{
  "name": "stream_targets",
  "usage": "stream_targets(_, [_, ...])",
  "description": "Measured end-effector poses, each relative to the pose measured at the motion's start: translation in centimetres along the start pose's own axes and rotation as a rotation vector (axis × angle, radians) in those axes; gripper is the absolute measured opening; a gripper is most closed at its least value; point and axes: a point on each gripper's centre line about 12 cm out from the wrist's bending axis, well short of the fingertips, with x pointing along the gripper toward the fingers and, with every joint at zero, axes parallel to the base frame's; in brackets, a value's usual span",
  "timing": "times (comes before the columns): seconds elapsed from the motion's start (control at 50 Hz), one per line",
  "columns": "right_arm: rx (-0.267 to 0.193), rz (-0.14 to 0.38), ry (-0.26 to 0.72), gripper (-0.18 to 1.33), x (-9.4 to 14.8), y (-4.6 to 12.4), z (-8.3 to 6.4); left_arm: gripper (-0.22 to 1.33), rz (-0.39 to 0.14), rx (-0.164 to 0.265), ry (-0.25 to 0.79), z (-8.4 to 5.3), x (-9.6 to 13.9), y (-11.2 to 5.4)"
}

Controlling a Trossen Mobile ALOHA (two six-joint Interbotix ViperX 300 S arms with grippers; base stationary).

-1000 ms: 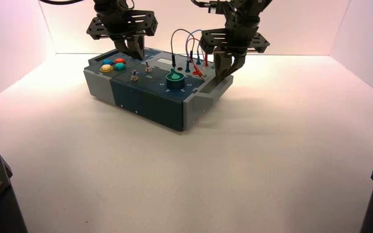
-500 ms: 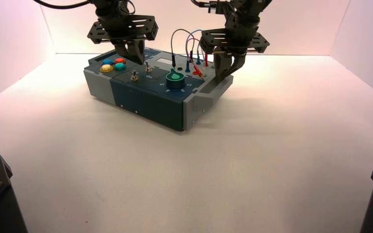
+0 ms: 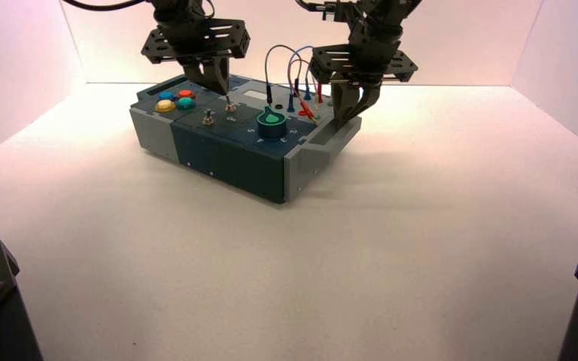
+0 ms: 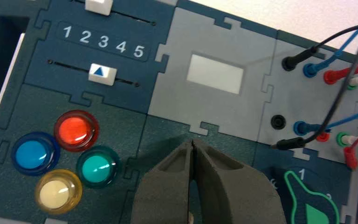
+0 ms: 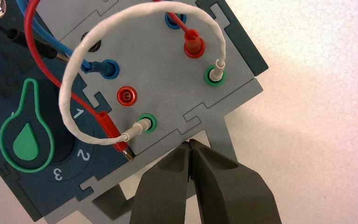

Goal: Flip the top switch on with the left gripper.

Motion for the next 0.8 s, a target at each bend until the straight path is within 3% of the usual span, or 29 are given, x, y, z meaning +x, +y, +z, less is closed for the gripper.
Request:
stream_targets(0.62, [0.006,-0.002,0.002,-0.14,0.0,-0.2,0.0,-0.16,0.000,0.003,0.006,0.0,0.3,0.0])
stream_targets(0.8, [0.007,-0.002,0.001,-0.14,0.0,-0.3,0.1,-0.16,0.015,-0.021,0.015,-0.3,0.4,1.0])
